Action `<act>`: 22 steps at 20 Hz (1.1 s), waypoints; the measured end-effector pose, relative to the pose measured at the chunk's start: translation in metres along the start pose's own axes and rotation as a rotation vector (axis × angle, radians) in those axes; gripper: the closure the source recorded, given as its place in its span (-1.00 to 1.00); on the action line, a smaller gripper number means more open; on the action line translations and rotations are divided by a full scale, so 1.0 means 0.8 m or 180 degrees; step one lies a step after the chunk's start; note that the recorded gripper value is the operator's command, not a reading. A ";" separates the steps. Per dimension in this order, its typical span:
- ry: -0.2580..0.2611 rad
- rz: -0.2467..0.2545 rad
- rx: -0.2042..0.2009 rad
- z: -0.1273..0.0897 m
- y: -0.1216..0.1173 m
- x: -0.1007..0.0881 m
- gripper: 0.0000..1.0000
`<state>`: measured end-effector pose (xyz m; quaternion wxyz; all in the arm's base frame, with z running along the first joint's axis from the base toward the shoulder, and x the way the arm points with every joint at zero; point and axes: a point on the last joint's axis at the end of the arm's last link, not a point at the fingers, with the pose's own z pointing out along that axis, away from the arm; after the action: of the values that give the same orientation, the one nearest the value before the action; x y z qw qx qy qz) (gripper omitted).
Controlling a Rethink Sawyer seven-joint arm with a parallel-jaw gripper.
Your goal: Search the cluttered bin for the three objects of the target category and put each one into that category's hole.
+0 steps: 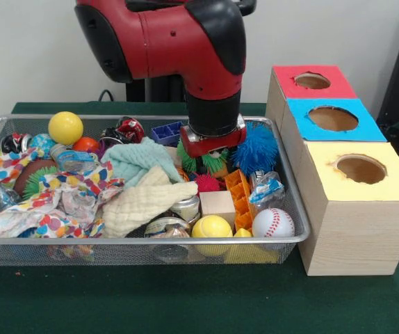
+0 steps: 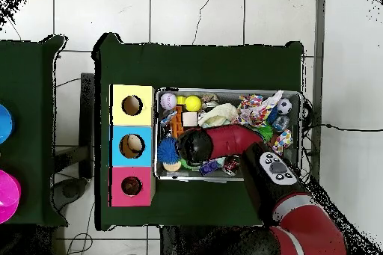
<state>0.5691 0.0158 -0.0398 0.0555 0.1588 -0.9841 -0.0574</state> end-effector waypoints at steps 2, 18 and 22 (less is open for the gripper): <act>0.0146 0.0189 -0.0130 -0.001 -0.009 0.003 -1.00; 0.0518 0.0883 -0.0799 0.000 -0.034 0.015 1.00; 0.0525 0.0970 -0.0873 -0.001 -0.036 0.015 1.00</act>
<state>0.5669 -0.0150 -0.0419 0.1649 0.0034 -0.9718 -0.1684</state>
